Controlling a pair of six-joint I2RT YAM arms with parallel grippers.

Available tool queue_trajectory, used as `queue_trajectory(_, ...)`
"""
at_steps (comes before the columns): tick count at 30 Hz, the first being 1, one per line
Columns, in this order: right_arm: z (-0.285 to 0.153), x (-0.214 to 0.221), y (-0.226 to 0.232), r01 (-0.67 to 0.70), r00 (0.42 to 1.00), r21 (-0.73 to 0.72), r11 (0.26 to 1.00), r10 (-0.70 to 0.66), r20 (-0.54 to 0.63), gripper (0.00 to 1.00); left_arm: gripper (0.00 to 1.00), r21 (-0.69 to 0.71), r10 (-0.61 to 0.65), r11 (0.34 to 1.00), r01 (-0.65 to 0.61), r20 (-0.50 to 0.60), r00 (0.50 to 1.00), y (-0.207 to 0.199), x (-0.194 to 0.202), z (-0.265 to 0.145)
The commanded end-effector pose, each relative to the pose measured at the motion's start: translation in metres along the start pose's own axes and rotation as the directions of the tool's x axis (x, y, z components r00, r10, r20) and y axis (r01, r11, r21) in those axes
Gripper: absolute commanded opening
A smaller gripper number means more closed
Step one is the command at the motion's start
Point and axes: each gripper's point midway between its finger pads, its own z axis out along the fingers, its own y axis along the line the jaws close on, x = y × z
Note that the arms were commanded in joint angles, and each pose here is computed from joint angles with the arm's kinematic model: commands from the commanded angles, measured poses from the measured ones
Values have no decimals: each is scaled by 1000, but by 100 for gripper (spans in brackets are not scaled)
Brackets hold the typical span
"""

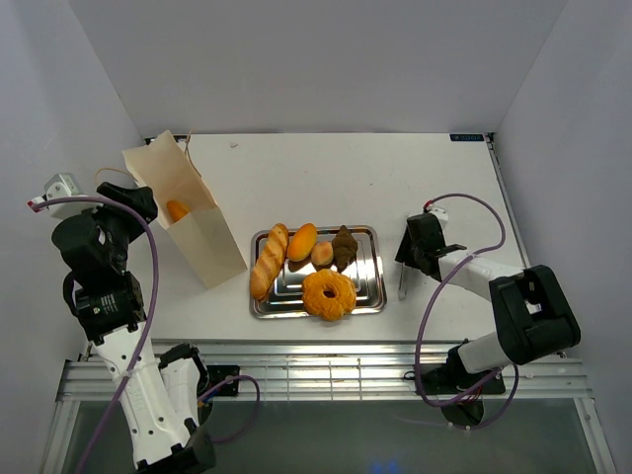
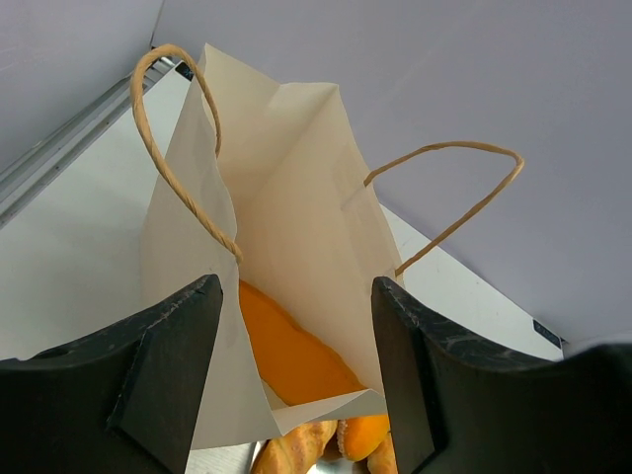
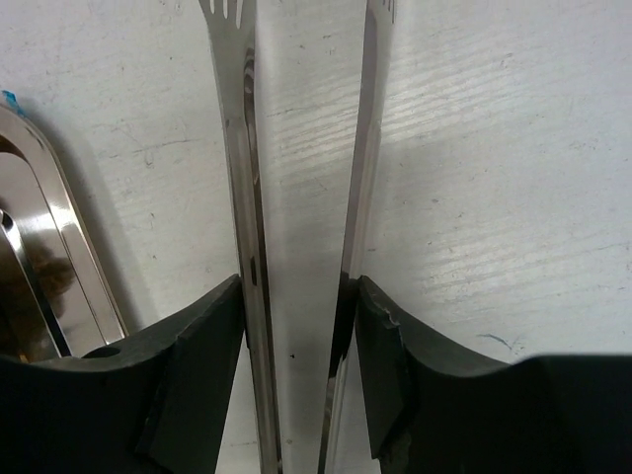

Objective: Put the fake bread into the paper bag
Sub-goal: Adjust the clamp at the center of the board.

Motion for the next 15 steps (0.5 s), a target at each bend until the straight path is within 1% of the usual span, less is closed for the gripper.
queue_trajectory(1,4,37,-29,44,993,139,989,-28,-115,54,72,14,2,1000,-2,2,1000,-2,1,-1)
queue_trajectory(8,4,44,-27,76,989,190,979,-51,-137,57,72,16,0,1000,0,0,1000,-1,3,0)
queue_trajectory(12,5,50,-26,81,987,222,972,-47,-153,55,72,21,-1,1000,1,-3,1000,-2,3,0)
queue_trajectory(13,5,48,-25,84,988,230,970,-51,-146,55,72,23,-1,1000,1,-4,1000,-3,3,0)
queue_trajectory(14,5,51,-24,94,986,229,969,-60,-154,49,72,22,-1,1000,1,-2,1000,-3,3,1)
queue_trajectory(15,6,52,-23,95,986,230,969,-59,-158,47,72,23,1,1000,-1,-1,1000,-3,2,0)
